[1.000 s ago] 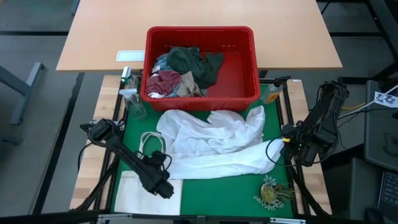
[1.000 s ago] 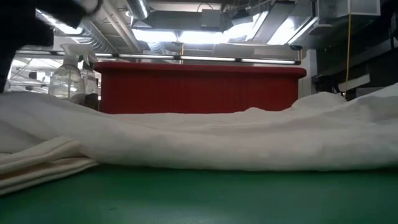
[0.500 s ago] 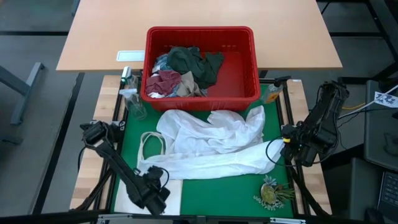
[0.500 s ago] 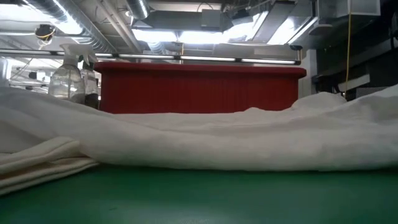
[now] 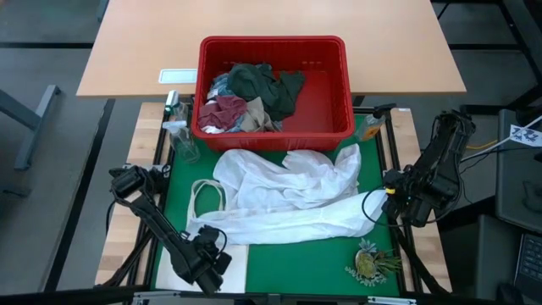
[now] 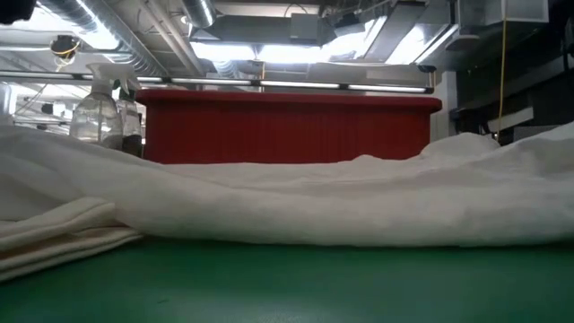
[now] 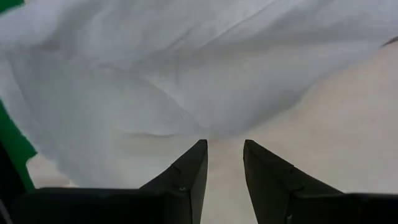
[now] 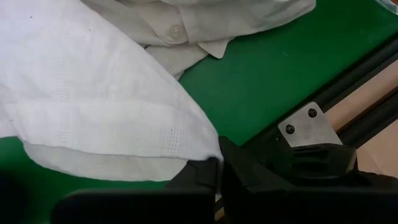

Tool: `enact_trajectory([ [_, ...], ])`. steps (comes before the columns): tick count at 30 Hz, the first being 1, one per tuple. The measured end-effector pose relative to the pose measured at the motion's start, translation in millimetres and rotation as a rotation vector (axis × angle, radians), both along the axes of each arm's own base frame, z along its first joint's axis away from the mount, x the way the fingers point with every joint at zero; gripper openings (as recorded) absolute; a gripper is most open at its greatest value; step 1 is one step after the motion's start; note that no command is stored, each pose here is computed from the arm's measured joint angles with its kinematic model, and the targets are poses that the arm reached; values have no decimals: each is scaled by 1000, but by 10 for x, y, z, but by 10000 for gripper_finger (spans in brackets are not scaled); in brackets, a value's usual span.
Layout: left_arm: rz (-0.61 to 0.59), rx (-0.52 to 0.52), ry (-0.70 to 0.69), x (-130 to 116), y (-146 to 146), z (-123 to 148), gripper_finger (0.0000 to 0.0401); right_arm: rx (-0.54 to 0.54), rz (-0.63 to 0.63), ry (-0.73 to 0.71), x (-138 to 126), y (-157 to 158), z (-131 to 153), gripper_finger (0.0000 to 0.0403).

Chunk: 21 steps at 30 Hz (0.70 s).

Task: Fold Laundry from Bin
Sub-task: Fold the white polo shirt

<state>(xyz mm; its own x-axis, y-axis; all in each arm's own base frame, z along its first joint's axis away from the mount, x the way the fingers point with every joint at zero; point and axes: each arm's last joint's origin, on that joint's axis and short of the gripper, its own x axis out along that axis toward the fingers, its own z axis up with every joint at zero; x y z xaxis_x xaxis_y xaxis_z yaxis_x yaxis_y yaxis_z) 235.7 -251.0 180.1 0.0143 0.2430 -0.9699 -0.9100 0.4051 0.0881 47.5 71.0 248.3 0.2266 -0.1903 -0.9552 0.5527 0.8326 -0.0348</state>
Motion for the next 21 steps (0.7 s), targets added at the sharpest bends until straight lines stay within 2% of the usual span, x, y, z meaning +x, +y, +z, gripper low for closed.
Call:
enact_trajectory([
  [15, -7, 1, -53, -21, 40, -224, 99, 0, 0, 0, 0, 0, -1, 5],
  [21, -18, 43, -94, -27, 69, -271, 99, 0, 0, 0, 0, 0, -1, 5],
])
